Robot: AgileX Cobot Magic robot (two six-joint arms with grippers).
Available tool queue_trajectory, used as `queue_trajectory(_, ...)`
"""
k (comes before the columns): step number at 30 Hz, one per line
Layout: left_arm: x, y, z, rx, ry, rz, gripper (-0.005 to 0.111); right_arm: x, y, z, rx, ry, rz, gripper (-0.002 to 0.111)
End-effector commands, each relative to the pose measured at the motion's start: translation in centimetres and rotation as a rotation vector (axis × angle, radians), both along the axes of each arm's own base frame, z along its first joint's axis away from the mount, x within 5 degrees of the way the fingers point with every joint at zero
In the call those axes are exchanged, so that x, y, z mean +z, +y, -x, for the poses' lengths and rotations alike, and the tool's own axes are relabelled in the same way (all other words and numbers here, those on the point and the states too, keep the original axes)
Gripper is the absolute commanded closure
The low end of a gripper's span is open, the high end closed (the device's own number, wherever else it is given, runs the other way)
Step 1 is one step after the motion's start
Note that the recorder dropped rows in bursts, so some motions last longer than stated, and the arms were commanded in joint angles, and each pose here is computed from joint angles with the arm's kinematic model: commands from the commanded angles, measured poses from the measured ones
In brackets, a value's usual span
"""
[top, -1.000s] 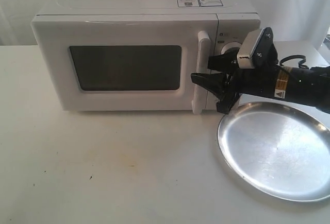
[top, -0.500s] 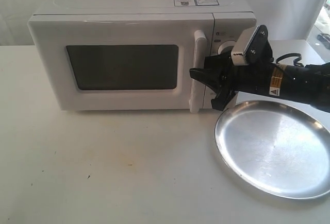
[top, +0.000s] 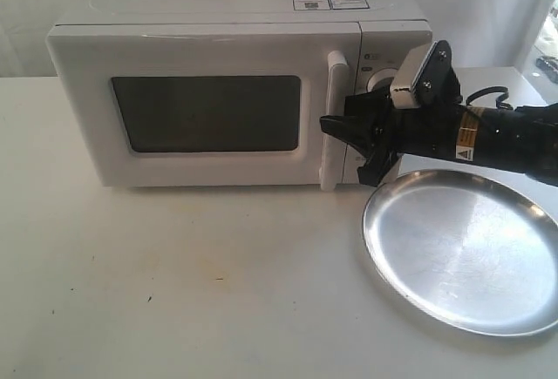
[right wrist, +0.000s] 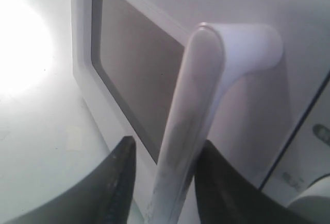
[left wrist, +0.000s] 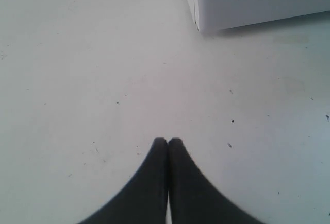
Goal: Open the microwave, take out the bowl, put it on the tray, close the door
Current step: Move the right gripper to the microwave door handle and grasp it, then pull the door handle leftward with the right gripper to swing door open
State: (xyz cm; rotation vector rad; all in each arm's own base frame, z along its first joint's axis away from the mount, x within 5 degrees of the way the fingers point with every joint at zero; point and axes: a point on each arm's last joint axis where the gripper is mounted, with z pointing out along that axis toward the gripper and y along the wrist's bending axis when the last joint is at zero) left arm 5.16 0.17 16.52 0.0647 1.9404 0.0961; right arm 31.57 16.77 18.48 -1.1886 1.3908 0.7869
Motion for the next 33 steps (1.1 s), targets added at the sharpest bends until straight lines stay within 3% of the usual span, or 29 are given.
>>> queue_trajectory(1,0.1,0.0,0.0,-0.003,-0.006,0.010,0.107,0.2,3.0,4.0,0.440,-0.101,0.055,0.108)
queue_trajectory(10,0.1,0.0,0.0,-0.003,-0.006,0.010,0.107,3.3,2.4,5.6,0.469,-0.175,0.072,0.108)
queue_trajectory(15,0.1,0.0,0.0,-0.003,-0.006,0.010,0.107,3.6,2.5,5.3,0.412,-0.107,0.023,0.106)
queue_trajectory(17,0.1,0.0,0.0,-0.003,-0.006,0.010,0.107,3.6,2.5,5.3,0.411,-0.090,0.024,0.093)
queue_trajectory(18,0.1,0.0,0.0,-0.003,-0.006,0.010,0.107,3.4,2.5,5.4,0.419,-0.070,0.042,0.080)
queue_trajectory(22,0.1,0.0,0.0,-0.003,-0.006,0.010,0.107,2.0,1.9,5.3,0.412,-0.044,0.229,0.065)
queue_trajectory(29,0.1,0.0,0.0,-0.003,-0.006,0.010,0.107,1.2,0.6,3.1,0.013,0.200,0.380,0.064)
queue_trajectory(33,0.1,0.0,0.0,-0.003,-0.006,0.010,0.107,1.1,0.5,3.3,-0.014,0.256,0.366,0.064)
